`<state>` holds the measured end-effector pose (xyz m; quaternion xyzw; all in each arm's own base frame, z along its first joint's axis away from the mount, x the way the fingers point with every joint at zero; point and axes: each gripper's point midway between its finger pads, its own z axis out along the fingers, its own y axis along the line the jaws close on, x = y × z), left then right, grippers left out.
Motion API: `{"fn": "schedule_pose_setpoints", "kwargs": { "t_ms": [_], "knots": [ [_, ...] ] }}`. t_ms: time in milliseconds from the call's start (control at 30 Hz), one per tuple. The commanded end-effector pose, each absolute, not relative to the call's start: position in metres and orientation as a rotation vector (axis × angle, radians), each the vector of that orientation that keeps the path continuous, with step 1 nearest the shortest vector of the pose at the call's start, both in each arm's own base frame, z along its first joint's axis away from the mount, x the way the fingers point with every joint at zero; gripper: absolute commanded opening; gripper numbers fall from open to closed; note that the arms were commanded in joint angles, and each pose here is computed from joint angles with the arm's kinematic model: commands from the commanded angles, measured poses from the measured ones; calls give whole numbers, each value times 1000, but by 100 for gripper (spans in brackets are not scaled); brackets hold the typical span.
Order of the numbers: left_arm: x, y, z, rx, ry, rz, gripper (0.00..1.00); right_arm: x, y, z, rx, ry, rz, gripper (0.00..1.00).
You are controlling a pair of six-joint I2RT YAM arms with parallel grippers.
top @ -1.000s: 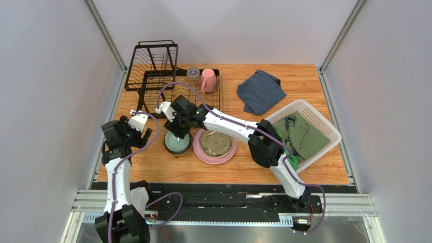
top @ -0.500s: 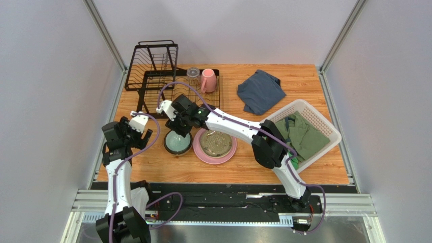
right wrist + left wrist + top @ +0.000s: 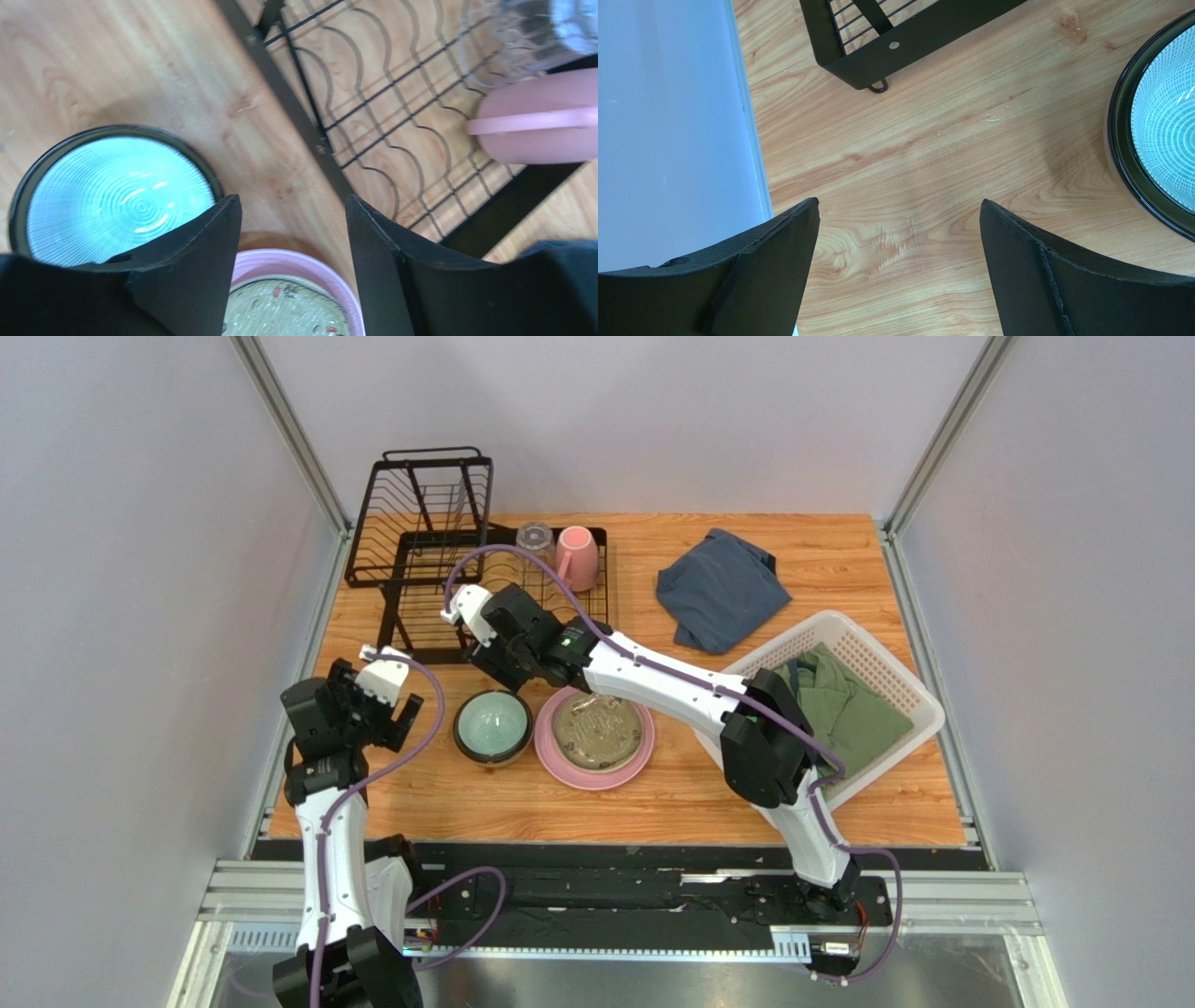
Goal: Unload the mixed dishes from the dish rack
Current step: Place the bowl at the center of the board, then pick up the cup from the dish rack.
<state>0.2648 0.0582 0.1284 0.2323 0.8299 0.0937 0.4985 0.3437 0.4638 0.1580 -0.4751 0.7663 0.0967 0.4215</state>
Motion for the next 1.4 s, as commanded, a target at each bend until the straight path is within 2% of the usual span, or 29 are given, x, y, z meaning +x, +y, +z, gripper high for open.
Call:
{"fn": "schedule_pose_setpoints", "kwargs": {
  "t_ms": [0, 300, 500, 833, 1367],
  "knots": [
    [269, 57, 138, 529, 1946, 223, 93, 375, 445, 205, -971, 1873, 182, 63],
    [269, 51, 160, 498, 1852, 221, 99, 424, 416, 222, -781, 1895, 146, 80],
    [269, 51, 171, 477, 1801, 237, 99, 460, 397, 217, -632, 1940, 138, 86],
    [274, 64, 180, 393, 1769, 294, 99, 505, 400, 196, -506, 1945, 124, 84],
    [282, 74, 188, 342, 1753, 323, 99, 560, 390, 158, -342, 1917, 85, 72]
  ]
}}
